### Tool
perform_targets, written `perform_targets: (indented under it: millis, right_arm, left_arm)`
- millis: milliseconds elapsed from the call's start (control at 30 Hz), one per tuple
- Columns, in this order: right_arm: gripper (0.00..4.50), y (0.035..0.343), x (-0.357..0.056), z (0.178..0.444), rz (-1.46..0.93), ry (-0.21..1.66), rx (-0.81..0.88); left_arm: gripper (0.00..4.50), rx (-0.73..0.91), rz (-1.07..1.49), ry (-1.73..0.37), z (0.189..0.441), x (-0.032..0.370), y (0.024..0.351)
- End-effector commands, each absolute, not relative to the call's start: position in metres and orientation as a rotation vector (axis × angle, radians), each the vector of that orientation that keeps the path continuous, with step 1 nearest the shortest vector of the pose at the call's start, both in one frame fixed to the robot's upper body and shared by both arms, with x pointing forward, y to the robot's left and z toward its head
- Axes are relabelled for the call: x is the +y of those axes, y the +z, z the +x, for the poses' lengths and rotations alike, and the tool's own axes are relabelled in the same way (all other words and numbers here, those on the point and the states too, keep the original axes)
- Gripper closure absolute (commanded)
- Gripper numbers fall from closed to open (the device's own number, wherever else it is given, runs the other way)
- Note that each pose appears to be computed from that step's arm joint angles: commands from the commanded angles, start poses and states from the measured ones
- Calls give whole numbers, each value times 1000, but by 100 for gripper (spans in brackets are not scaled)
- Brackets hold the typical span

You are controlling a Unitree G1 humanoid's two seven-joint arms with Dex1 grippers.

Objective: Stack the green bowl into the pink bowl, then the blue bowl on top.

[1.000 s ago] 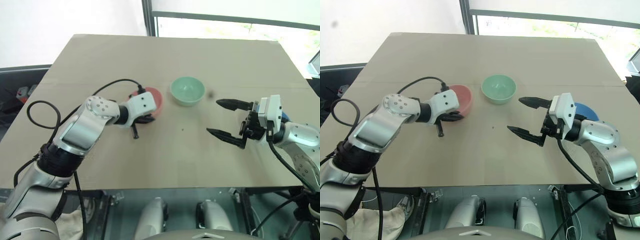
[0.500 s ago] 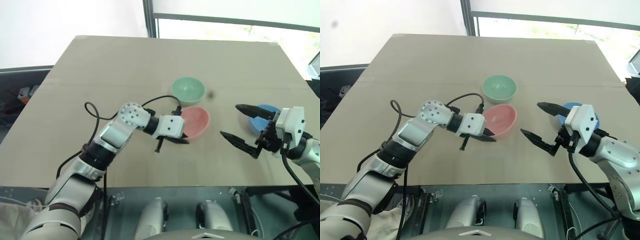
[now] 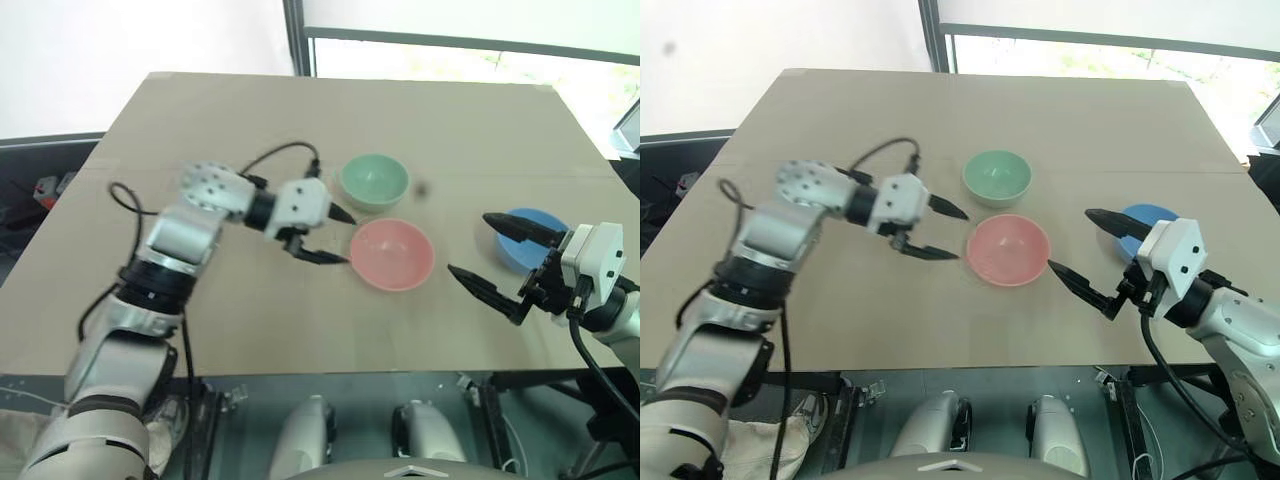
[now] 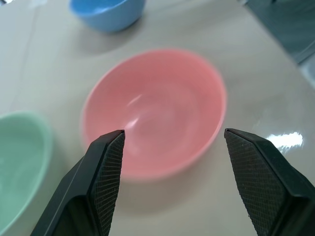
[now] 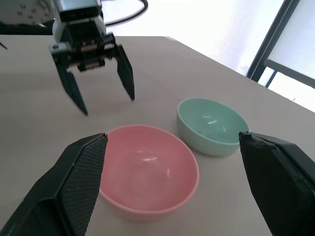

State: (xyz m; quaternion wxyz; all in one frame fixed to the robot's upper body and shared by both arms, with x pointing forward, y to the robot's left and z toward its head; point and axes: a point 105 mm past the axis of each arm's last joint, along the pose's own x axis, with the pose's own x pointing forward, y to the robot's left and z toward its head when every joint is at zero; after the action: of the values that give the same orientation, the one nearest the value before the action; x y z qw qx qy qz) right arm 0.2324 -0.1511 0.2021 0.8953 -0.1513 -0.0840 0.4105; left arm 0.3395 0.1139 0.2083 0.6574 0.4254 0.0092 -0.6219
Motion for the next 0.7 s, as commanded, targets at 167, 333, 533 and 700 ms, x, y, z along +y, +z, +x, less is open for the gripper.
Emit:
perform_targets:
  millis: [167, 333, 533, 700]
  right_arm:
    - [0, 210, -145, 234, -349, 854, -223]
    - [0, 210, -154, 232, -378, 795, -199]
    - [0, 208, -179, 219, -367, 620, -154]
    - [0, 202, -188, 206, -364, 543, -117]
  left_arm:
    - [110, -77, 1381, -1133, 407, 109, 225]
    - [110, -110, 1487, -1163, 417, 88, 213]
    - [110, -153, 1539, -1172, 421, 72, 212]
    - [110, -187, 1584, -1128, 427, 63, 214]
